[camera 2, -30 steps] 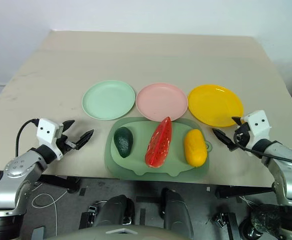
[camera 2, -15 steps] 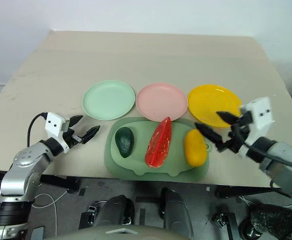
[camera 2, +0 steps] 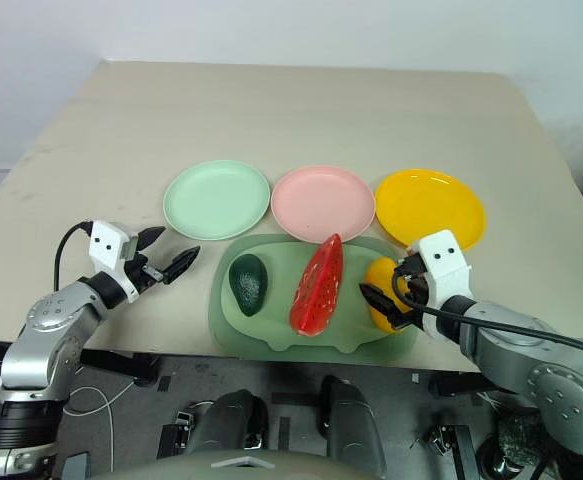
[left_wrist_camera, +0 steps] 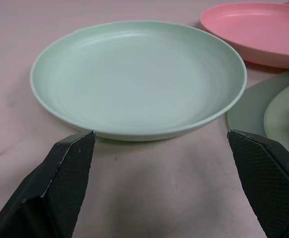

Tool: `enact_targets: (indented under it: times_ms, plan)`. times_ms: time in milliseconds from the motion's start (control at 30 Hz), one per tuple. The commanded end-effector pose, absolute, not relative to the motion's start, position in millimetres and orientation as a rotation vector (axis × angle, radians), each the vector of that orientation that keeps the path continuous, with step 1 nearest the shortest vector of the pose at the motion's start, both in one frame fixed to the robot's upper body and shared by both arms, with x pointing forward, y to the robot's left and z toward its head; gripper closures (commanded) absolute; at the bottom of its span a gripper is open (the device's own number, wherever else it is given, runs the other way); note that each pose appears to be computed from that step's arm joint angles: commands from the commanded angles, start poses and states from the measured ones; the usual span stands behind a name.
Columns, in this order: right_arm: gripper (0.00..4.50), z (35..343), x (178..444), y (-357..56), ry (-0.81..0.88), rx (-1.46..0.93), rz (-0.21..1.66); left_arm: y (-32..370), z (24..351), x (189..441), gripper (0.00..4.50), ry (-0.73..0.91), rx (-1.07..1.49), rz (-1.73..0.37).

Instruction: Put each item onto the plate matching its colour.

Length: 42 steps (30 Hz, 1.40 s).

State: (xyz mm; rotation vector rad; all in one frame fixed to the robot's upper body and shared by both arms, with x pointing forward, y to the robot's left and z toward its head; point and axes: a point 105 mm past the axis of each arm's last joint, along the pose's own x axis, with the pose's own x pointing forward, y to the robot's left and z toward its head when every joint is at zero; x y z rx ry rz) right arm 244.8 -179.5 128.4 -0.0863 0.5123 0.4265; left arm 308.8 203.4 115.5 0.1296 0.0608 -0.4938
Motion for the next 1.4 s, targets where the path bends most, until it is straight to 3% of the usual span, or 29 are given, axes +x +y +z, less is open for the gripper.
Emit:
enact_targets:
  times_ms: [33, 233, 433, 633, 933, 967, 1000, 1067, 1233, 1400]
  plan:
    - [0.0, 121.9, 249.5, -182.8, 0.528, -0.157, 0.39, 203.6, 129.6, 306.0, 0.04, 0.01, 0.145, -0.488]
    - [0.0, 112.8, 255.5, -186.4, 0.552, -0.195, 0.371, 204.5, 132.1, 304.3, 0.04, 0.003, 0.147, -0.477]
    - [1.41, 135.0, 264.5, -186.6, 0.469, -0.215, 0.401, 209.1, 134.0, 303.0, 0.0, 0.001, 0.152, -0.462]
    - [1.41, 183.5, 310.2, -218.3, 0.314, -0.252, 0.28, 207.4, 138.1, 304.0, 0.0, -0.009, 0.152, -0.458]
    - [1.41, 161.3, 391.0, -271.2, 0.342, -0.365, 0.088, 195.7, 149.3, 300.6, 0.0, -0.034, 0.161, -0.476]
    - [1.41, 158.9, 393.8, -273.1, 0.347, -0.384, 0.094, 195.1, 149.3, 299.6, 0.0, -0.034, 0.161, -0.474]
    - [0.65, 157.4, 396.1, -274.1, 0.349, -0.4, 0.101, 195.0, 149.4, 298.9, 0.0, -0.034, 0.16, -0.474]
    - [0.03, 161.0, 399.8, -275.9, 0.331, -0.435, 0.099, 195.2, 150.5, 295.3, 0.0, -0.039, 0.149, -0.462]
    - [0.03, 194.2, 392.6, -268.2, 0.19, -0.495, 0.133, 197.3, 147.1, 289.1, 0.0, -0.028, 0.149, -0.447]
    - [0.03, 226.6, 364.7, -253.2, 0.112, -0.359, 0.244, 200.3, 146.4, 288.5, 0.0, -0.021, 0.149, -0.441]
